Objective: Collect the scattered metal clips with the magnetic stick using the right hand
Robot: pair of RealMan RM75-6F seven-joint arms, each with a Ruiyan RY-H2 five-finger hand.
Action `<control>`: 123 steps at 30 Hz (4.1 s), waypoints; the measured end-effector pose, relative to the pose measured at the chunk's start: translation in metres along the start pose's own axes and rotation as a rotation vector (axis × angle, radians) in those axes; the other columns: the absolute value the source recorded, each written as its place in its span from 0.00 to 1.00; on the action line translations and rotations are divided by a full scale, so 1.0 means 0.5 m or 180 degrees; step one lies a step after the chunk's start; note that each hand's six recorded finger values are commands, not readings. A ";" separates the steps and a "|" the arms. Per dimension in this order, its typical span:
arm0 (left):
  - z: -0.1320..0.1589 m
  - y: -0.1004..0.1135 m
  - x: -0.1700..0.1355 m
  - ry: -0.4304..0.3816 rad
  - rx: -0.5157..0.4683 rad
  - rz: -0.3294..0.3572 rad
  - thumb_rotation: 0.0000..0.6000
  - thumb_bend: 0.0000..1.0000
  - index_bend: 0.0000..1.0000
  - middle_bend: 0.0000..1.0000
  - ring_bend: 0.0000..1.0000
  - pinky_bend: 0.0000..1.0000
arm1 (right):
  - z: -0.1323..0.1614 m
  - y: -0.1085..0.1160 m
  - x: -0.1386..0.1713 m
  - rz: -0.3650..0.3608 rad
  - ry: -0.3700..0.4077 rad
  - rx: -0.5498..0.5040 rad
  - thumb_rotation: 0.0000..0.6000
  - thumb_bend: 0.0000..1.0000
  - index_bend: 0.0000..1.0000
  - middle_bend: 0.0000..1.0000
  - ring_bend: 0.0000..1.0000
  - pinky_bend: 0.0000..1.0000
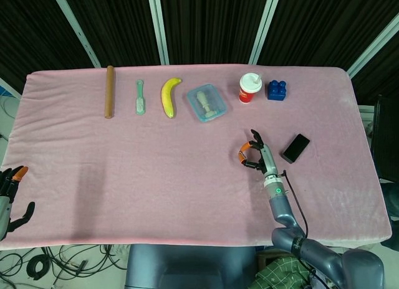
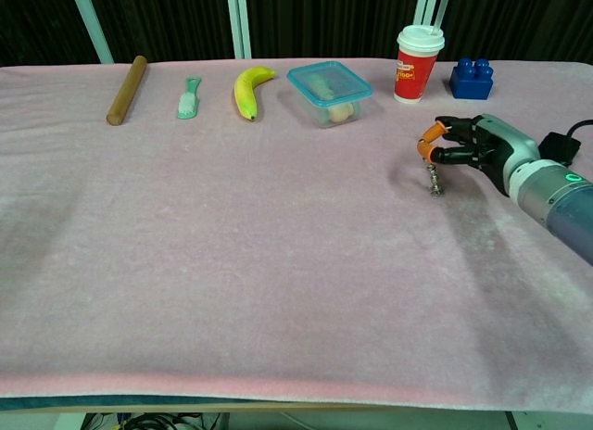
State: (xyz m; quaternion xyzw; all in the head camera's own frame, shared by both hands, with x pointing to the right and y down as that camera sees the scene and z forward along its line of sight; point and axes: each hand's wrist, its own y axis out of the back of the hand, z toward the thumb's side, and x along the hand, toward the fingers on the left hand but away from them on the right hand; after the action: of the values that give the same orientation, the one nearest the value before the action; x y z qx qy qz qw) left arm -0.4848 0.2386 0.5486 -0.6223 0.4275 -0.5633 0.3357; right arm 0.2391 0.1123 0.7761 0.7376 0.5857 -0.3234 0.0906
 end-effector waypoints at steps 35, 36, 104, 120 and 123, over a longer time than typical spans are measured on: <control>0.001 0.000 0.000 -0.0005 -0.0005 -0.0003 1.00 0.42 0.08 0.08 0.00 0.00 | 0.027 -0.006 0.000 0.0043 0.0124 -0.0023 1.00 0.39 0.66 0.00 0.00 0.17; 0.001 0.000 0.000 -0.0006 -0.0005 -0.0004 1.00 0.42 0.08 0.08 0.00 0.00 | 0.029 -0.005 0.001 0.0045 0.0131 -0.0016 1.00 0.39 0.66 0.00 0.00 0.17; 0.003 0.000 -0.001 -0.0019 -0.0002 -0.0008 1.00 0.42 0.08 0.08 0.00 0.00 | 0.044 0.006 0.124 0.0600 0.0277 0.3462 1.00 0.27 0.05 0.00 0.00 0.17; 0.004 0.001 -0.001 -0.0038 0.0020 0.0011 1.00 0.42 0.08 0.08 0.00 0.00 | 0.156 0.211 0.266 -0.0363 0.0520 0.3235 1.00 0.23 0.01 0.00 0.00 0.17; 0.005 0.001 -0.001 -0.0037 0.0037 0.0023 1.00 0.42 0.08 0.08 0.00 0.00 | 0.143 0.247 0.327 -0.0519 0.0475 0.3387 1.00 0.22 0.01 0.00 0.00 0.17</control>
State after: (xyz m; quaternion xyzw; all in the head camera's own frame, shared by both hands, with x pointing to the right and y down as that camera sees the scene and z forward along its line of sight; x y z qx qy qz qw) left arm -0.4825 0.2387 0.5477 -0.6221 0.4244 -0.5609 0.3438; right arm 0.3438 0.1706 0.5952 0.6548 0.4013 -0.5279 -0.3625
